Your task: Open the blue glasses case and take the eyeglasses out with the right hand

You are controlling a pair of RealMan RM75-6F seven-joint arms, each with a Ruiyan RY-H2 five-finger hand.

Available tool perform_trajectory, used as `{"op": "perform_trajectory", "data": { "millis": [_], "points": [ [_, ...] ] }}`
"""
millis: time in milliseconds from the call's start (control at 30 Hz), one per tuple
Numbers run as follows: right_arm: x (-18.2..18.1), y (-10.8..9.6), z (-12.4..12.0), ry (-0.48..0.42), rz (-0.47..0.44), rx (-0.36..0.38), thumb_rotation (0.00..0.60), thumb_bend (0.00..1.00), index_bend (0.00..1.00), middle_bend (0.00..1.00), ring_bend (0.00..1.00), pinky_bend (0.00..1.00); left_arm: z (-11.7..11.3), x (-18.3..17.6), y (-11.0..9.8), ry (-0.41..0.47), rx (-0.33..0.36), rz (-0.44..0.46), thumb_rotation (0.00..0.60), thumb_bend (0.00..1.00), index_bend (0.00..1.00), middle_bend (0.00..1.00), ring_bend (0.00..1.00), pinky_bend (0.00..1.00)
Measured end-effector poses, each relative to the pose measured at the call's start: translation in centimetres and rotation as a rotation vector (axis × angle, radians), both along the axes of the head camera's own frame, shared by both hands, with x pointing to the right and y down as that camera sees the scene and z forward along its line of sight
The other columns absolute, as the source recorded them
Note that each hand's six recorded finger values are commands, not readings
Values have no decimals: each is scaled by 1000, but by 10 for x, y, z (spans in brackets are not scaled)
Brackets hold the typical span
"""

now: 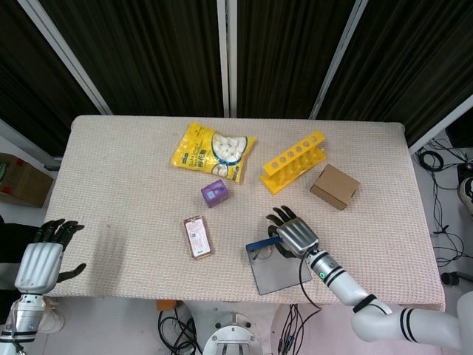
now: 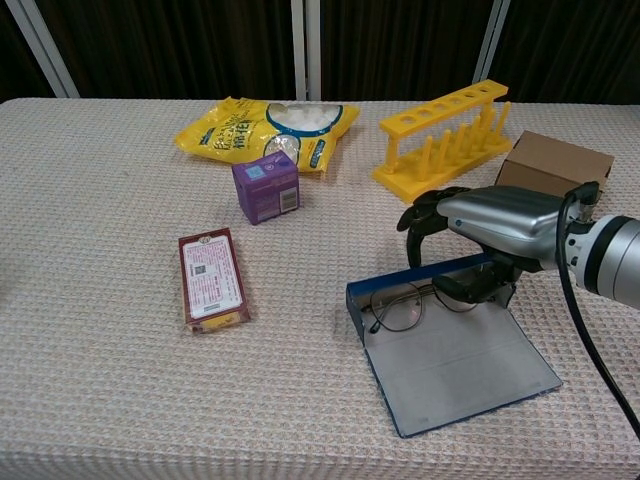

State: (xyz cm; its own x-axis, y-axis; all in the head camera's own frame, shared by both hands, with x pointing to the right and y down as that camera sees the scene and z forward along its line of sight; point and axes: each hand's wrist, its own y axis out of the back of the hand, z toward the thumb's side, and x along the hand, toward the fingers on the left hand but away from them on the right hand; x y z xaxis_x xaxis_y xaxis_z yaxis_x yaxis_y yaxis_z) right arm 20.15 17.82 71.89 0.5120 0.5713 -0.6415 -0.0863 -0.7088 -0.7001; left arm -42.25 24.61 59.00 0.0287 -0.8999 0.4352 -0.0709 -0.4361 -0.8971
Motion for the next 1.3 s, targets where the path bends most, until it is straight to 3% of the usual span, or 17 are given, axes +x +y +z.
{"op": "perform_trajectory", "data": {
  "millis": [300, 500, 733, 1033, 1300],
  "points": [
    [2, -3, 2, 2, 7, 0, 600, 470, 476, 198, 0, 0, 0, 1, -1, -4, -2, 1, 600, 84, 251, 198, 120, 141],
    [2, -8, -2, -1, 4, 45, 600, 477, 503, 216, 0, 0, -1, 2, -1, -6, -2, 1, 600, 84, 250, 198, 120, 141],
    [-5, -21, -10, 16, -20, 208, 600, 477, 518, 225, 0, 0, 2, 6, -3, 3, -6, 10, 600, 84, 249, 198, 120, 141],
    [-13, -30, -3, -6, 11, 402, 600, 477, 528, 228, 0, 0, 7, 5, -2, 7, -12, 11, 600, 84, 247, 198, 120, 141],
    [-16, -32, 10, -79, 91, 465, 600, 477, 529, 226, 0, 0, 11, 4, -1, 12, -15, 7, 600, 84, 245, 198, 120, 141]
  ]
}}
